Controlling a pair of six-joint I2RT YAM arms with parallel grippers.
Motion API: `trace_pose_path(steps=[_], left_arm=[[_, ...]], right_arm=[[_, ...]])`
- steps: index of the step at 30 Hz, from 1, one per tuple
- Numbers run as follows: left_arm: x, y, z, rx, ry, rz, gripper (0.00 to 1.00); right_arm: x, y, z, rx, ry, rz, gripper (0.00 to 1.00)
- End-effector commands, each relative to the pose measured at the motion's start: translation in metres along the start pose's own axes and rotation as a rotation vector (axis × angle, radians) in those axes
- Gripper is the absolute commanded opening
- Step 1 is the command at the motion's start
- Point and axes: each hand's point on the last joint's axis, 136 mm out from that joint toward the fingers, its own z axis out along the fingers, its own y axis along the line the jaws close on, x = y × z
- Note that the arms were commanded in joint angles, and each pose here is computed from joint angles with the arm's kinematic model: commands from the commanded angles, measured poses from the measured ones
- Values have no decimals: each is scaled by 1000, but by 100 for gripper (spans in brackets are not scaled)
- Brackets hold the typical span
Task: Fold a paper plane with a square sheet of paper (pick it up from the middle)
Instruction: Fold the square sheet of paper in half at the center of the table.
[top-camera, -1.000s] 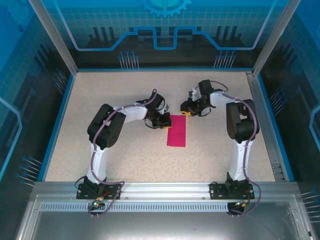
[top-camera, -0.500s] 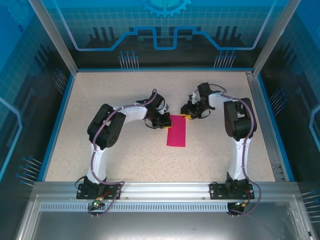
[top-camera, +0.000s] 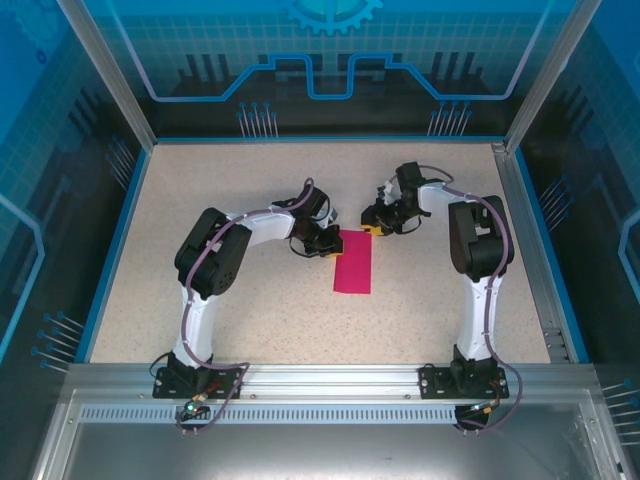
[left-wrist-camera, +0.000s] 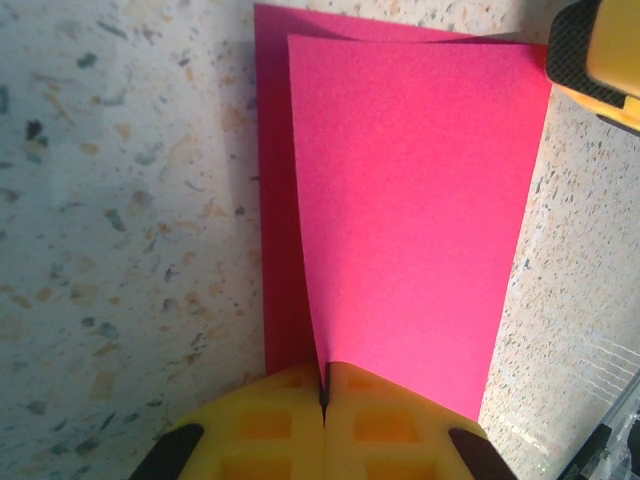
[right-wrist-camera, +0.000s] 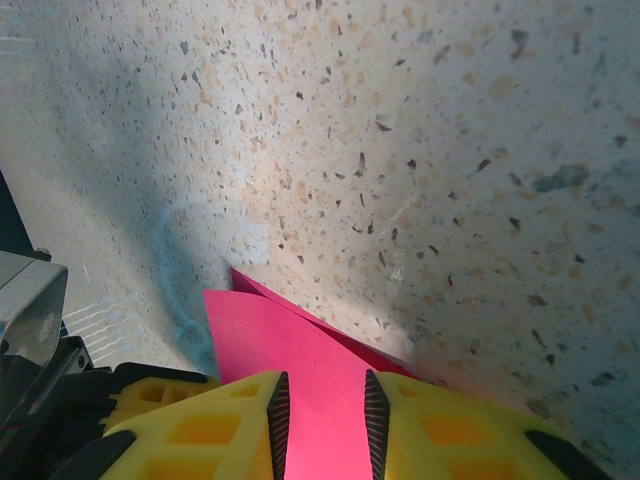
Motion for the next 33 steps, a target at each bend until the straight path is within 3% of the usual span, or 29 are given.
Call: trace_pose_path(steps=[1, 11, 22, 33], left_arm=[[12, 29, 7, -99, 52, -37, 5], [13, 29, 6, -102, 53, -39, 4], [13, 29, 5, -100, 53, -37, 5], [14, 29, 4, -100, 54, -38, 4]], right_arm=[[4, -3, -2, 1, 6, 22, 29], [11, -42, 20, 114, 42, 80, 29], [8, 28, -32, -39, -43, -30, 30], [34, -5, 4, 19, 17, 18, 30]])
